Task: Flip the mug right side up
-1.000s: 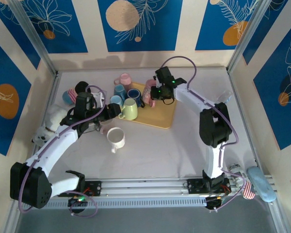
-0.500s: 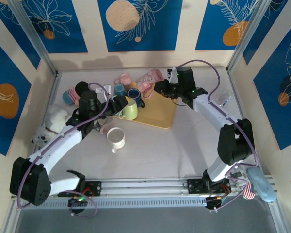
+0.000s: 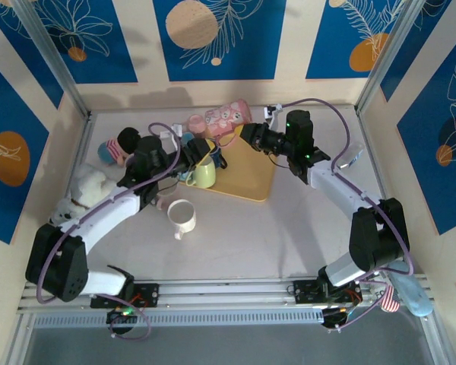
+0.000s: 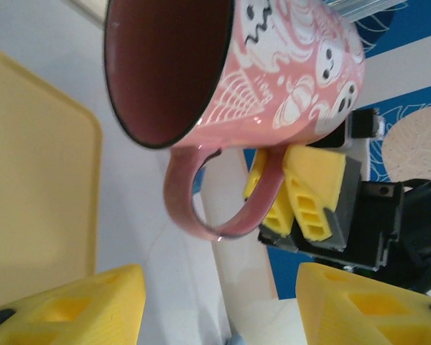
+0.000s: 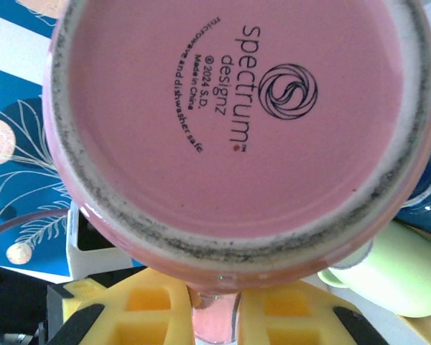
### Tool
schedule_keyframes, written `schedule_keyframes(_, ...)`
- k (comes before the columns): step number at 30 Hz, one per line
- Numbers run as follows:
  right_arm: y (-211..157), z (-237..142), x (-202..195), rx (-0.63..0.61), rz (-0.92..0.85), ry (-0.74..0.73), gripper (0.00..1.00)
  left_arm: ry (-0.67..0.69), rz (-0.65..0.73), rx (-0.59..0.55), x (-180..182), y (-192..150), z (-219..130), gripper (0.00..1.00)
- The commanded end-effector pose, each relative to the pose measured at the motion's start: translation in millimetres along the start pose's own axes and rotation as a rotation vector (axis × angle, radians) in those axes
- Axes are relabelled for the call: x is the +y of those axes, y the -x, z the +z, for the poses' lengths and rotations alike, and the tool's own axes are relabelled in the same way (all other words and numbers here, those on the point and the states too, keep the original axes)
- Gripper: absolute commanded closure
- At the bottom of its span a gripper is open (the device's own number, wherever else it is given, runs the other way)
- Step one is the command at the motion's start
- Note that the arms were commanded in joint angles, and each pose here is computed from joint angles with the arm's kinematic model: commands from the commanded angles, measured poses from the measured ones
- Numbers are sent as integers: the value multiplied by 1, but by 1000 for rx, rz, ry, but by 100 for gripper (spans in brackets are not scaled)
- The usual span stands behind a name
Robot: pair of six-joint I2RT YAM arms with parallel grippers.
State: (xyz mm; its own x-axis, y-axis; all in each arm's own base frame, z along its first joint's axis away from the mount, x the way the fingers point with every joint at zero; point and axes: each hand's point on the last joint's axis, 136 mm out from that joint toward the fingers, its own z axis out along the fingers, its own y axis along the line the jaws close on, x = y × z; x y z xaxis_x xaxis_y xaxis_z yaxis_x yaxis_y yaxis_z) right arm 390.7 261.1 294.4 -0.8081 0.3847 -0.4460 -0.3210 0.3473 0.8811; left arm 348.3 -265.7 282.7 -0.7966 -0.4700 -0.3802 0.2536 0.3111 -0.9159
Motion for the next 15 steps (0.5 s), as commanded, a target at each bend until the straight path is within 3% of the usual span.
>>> schedule_keyframes(1, 14, -18, 69, -62, -135, 198, 100, -105, 18, -16, -36, 10, 6, 42)
schedule_keyframes(15, 12, -23, 75, -71, -117, 247, 100, -98, -20, 0, -34, 9, 18, 43)
